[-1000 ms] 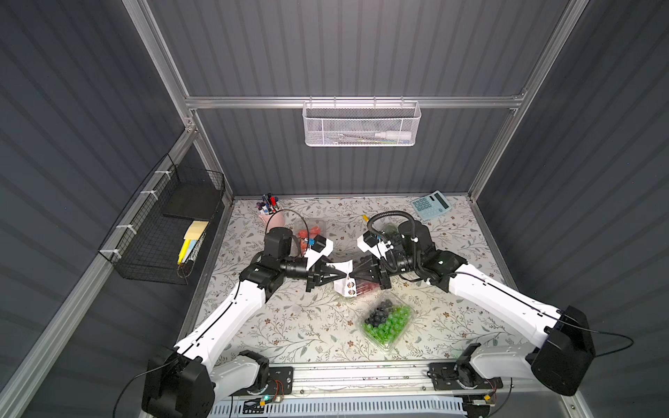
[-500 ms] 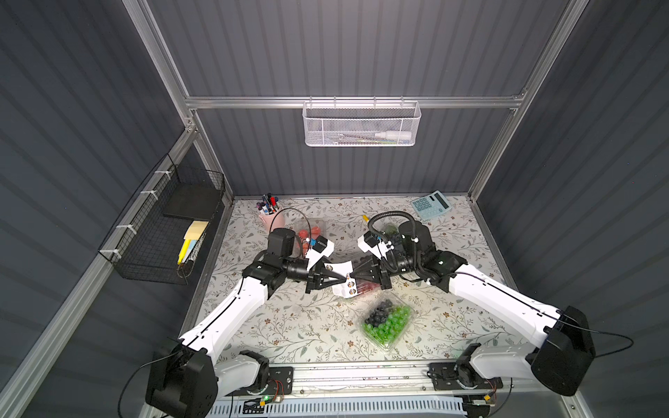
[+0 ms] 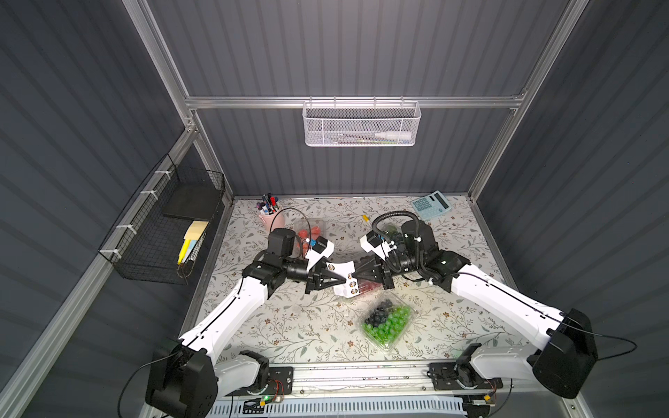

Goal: Label fruit boxes
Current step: Adjust the label sticker.

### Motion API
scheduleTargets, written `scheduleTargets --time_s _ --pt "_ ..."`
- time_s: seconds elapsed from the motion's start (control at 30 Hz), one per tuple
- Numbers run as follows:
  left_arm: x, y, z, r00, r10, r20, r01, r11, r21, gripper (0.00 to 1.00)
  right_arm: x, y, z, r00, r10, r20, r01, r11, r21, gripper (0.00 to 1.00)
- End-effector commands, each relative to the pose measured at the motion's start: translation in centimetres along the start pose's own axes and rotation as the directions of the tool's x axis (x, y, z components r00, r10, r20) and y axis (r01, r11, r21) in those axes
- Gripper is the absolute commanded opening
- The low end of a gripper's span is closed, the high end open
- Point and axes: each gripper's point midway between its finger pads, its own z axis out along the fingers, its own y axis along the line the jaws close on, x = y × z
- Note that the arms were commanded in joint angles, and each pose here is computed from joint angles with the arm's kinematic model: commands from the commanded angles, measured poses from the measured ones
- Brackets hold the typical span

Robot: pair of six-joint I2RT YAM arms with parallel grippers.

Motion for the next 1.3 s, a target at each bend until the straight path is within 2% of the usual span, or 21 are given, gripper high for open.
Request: scheduleTargets --time_s 0.0,0.07,0.17,0.47,0.6,0.83,1.2,1.27 --pt "-1.2 -0.6 0.0 0.999 0.036 0.010 -0.036 0.999 0.012 0.21 -0.3 0.8 -0.3 1.000 -0.026 0.006 0.026 0.999 -0.032 0.00" --pt "-1.4 -0.7 -0.1 0.999 0.038 0.015 -0.039 0.999 0.017 0.28 -0.2 0.9 -0.3 1.000 -0.024 0.005 0.024 0.999 -0.044 0.00" --pt "-1.7 -0.8 0.0 0.999 0.046 0.020 -0.046 0.999 0.021 0.30 0.0 0.8 -0.1 1.000 -0.013 -0.005 0.013 0.999 -0.053 0.00" --pt "-1.4 -0.8 0.0 0.999 0.033 0.019 -0.034 0.999 0.035 0.03 -0.1 0.8 0.1 1.000 -0.010 -0.007 0.009 0.998 -0.067 0.00" --pt "-1.6 -0.8 0.1 0.999 0.045 0.020 -0.045 0.999 0.030 0.02 0.0 1.4 0.3 1.000 0.000 -0.003 0.000 0.991 -0.131 0.00" --pt "-1.7 -0.7 0.4 0.999 0.046 0.017 -0.046 0.998 0.042 0.01 0.0 1.1 0.6 1.000 0.004 0.001 -0.004 0.991 -0.137 0.00" --pt "-1.8 -0.9 0.5 0.998 0.054 0.014 -0.054 0.998 0.039 0.02 0.7 -0.1 0.9 1.000 0.015 -0.021 -0.017 0.997 -0.080 0.00" --pt "-1.9 -0.8 0.5 0.998 0.056 0.013 -0.056 0.998 0.029 0.02 0.7 -0.6 0.8 1.000 0.014 -0.024 -0.015 0.999 -0.040 0.00"
